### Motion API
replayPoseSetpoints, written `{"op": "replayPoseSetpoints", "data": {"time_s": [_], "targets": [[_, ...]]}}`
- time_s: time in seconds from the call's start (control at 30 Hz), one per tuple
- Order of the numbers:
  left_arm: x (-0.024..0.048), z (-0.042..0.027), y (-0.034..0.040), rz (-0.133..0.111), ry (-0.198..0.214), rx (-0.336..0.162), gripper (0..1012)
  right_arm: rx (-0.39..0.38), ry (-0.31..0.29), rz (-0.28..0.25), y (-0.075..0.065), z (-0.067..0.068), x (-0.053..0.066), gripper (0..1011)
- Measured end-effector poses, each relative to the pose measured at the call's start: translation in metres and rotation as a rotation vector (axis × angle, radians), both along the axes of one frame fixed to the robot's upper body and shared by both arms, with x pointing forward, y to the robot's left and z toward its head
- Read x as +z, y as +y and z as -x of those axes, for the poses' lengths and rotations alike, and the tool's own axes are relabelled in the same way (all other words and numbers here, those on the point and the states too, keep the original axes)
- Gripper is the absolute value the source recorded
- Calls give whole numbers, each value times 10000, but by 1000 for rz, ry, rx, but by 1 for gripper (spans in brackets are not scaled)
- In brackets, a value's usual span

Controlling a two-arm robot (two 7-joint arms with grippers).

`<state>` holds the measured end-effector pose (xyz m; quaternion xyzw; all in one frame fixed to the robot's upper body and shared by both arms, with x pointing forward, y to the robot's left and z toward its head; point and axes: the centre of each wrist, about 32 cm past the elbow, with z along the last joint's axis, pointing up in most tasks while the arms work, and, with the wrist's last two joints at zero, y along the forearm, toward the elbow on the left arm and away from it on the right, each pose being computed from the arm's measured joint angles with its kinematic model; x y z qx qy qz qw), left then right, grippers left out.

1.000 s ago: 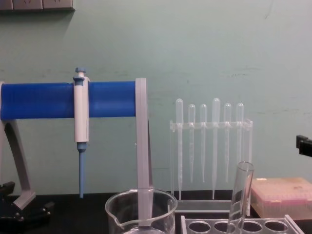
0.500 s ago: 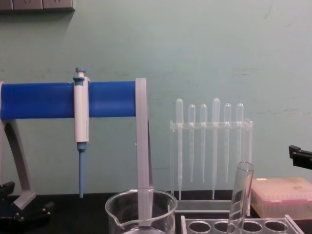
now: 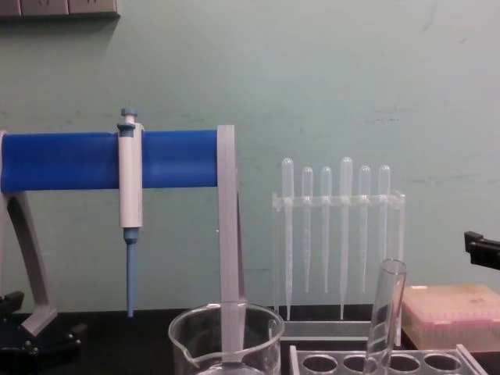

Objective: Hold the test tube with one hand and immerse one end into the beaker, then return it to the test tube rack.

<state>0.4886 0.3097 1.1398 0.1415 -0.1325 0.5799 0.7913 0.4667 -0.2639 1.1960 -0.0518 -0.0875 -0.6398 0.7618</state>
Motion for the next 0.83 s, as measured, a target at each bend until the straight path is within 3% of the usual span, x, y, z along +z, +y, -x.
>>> {"op": "replayPoseSetpoints", "data": {"time_s": [0.83], "targets": [[0, 0, 0, 0, 0, 0, 1000, -2, 0, -6, -1, 0, 0, 1000]]}}
